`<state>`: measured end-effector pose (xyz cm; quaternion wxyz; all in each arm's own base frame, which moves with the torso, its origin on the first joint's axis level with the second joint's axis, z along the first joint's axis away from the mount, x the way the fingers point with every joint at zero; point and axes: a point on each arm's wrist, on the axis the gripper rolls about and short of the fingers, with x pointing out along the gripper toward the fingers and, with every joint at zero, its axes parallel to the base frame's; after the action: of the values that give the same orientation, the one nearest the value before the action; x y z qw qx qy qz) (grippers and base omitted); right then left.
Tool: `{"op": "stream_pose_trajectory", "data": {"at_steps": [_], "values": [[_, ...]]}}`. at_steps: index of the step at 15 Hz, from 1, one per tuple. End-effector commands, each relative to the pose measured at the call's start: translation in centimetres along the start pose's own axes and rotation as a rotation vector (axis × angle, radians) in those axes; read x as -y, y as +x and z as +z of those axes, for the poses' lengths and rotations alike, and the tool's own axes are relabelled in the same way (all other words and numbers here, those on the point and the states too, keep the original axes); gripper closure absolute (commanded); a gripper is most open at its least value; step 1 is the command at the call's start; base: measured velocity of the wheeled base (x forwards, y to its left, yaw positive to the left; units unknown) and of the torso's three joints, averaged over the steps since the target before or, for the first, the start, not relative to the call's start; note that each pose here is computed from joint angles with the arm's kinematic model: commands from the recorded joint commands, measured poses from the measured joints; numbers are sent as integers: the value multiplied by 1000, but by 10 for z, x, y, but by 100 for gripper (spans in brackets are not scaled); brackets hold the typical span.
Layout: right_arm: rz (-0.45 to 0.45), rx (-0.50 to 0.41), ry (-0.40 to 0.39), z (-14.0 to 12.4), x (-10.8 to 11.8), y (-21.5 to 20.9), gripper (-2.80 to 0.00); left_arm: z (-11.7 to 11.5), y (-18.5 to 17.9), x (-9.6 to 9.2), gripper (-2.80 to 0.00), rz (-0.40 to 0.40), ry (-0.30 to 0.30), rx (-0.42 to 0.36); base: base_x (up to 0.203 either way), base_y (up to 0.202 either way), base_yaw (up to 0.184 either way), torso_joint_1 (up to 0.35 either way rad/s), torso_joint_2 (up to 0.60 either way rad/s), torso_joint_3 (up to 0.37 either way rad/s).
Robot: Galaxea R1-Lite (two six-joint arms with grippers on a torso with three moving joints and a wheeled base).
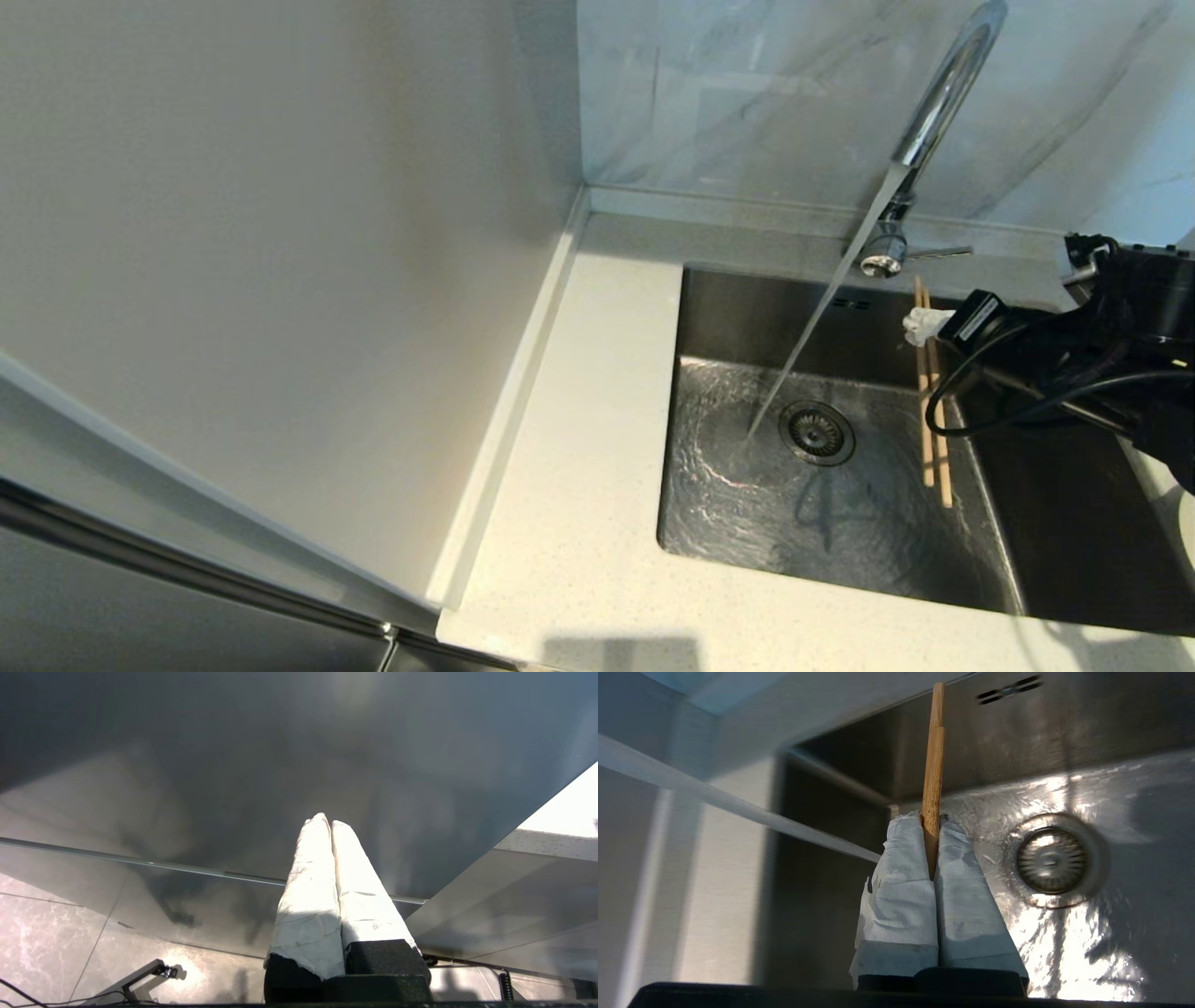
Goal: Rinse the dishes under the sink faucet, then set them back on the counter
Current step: Rinse the chopsticks
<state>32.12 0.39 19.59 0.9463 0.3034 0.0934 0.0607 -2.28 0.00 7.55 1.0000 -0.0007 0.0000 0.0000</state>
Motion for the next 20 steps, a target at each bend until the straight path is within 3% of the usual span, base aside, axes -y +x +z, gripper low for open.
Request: {"op": "stream_pose_trajectory", "data": {"at_steps": [1, 4, 5, 10, 13, 15, 16, 20], "values": [[-50, 23, -55, -1, 5, 0, 0, 0, 0, 0, 0, 0, 0, 0, 0, 0, 0, 0, 0, 0], [-187, 79, -219, -1, 11, 0, 0, 0, 0, 0, 0, 0, 1, -1, 0, 0, 0, 0, 0, 0], [-215, 67, -238, -6, 14, -2, 0, 0, 0, 0, 0, 0, 0, 0, 0, 0, 0, 0, 0, 0], [-263, 87, -214, -18, 20, -13, 0, 0, 0, 0, 0, 0, 0, 0, 0, 0, 0, 0, 0, 0], [-227, 133, -195, -25, 20, -25, 0, 0, 0, 0, 0, 0, 0, 1, 0, 0, 0, 0, 0, 0], [-232, 107, -191, -22, 16, -30, 0, 0, 0, 0, 0, 0, 0, -1, 0, 0, 0, 0, 0, 0], [-222, 100, -163, -14, 10, -33, 0, 0, 0, 0, 0, 0, 0, 0, 0, 0, 0, 0, 0, 0], [-91, 120, 223, 39, -29, -31, 0, 0, 0, 0, 0, 0, 0, 0, 0, 0, 0, 0, 0, 0]]}}
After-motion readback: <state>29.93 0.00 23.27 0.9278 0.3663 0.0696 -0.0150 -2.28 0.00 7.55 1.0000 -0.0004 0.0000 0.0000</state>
